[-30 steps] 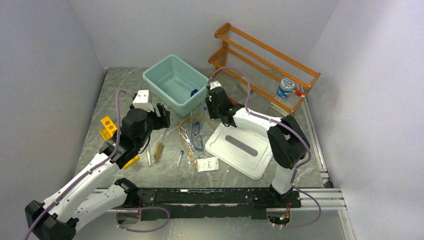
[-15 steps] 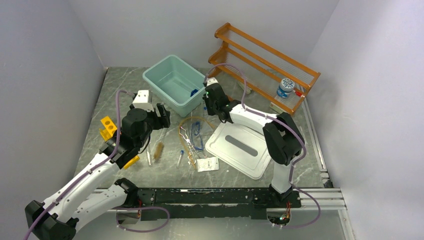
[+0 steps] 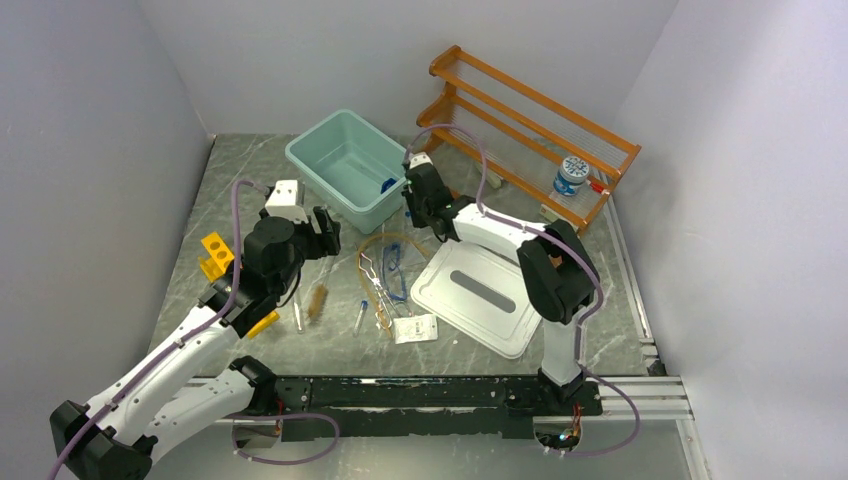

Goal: Organize the chemistry lab equipment

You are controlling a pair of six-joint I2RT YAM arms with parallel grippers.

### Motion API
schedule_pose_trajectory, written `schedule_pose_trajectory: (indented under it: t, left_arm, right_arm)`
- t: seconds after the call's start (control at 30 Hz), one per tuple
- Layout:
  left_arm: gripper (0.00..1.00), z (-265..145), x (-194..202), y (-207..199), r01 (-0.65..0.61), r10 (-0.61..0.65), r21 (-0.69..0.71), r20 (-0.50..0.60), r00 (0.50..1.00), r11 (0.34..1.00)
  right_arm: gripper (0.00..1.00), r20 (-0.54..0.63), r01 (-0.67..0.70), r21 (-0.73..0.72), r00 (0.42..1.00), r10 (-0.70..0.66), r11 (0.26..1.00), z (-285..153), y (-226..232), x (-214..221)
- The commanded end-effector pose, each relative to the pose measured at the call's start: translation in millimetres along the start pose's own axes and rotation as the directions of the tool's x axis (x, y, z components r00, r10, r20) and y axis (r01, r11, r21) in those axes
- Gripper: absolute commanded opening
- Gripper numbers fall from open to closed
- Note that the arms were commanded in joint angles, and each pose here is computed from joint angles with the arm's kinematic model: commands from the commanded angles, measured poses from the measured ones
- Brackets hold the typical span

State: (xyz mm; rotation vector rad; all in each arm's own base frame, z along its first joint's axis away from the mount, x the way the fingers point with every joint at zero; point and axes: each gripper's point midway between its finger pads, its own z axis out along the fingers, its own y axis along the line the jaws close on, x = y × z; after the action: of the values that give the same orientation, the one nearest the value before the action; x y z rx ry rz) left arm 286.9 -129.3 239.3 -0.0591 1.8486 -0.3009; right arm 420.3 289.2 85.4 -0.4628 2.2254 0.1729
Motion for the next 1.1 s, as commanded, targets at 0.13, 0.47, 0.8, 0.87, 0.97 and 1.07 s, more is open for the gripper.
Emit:
schedule_pose_trajectory:
  t: [0.13,0.47,0.8,0.87,0.97,1.07]
  left_arm:
    - [0.77,0,-6,1,0.005,-0.005,-0.004,0.022,1.000,1.000]
    - [0.77,1,-5,1,0.005,-0.005,-0.004,0.019,1.000,1.000]
    - [0.77,1,-5,1,0.006,-0.006,-0.003,0.020,1.000,1.000]
    - [0.77,1,-6,0,0.007,-0.007,-0.001,0.021,1.000,1.000]
    - [0.77,2,-6,0,0.007,-0.007,0.001,0.019,1.000,1.000]
    - [0.78,1,-7,-3,0.016,-0.016,0.008,0.016,1.000,1.000]
  right_arm:
    - [0.21,-0.035,-0.012,0.045,0.999,0.014,0.999,10,-5,-3]
    - [0.20,-0.063,-0.099,0.021,0.993,0.100,0.995,16,-7,-2]
    - [0.29,-0.055,-0.090,0.011,0.994,0.091,0.996,17,-8,-6]
    - [0.34,-0.039,-0.091,-0.003,0.995,0.091,0.996,11,-7,-9]
    - [0.43,-0.006,-0.100,-0.028,0.995,0.100,0.995,-4,-6,-19]
    - [0.49,0.041,-0.116,-0.037,0.992,0.117,0.993,-30,-9,-36]
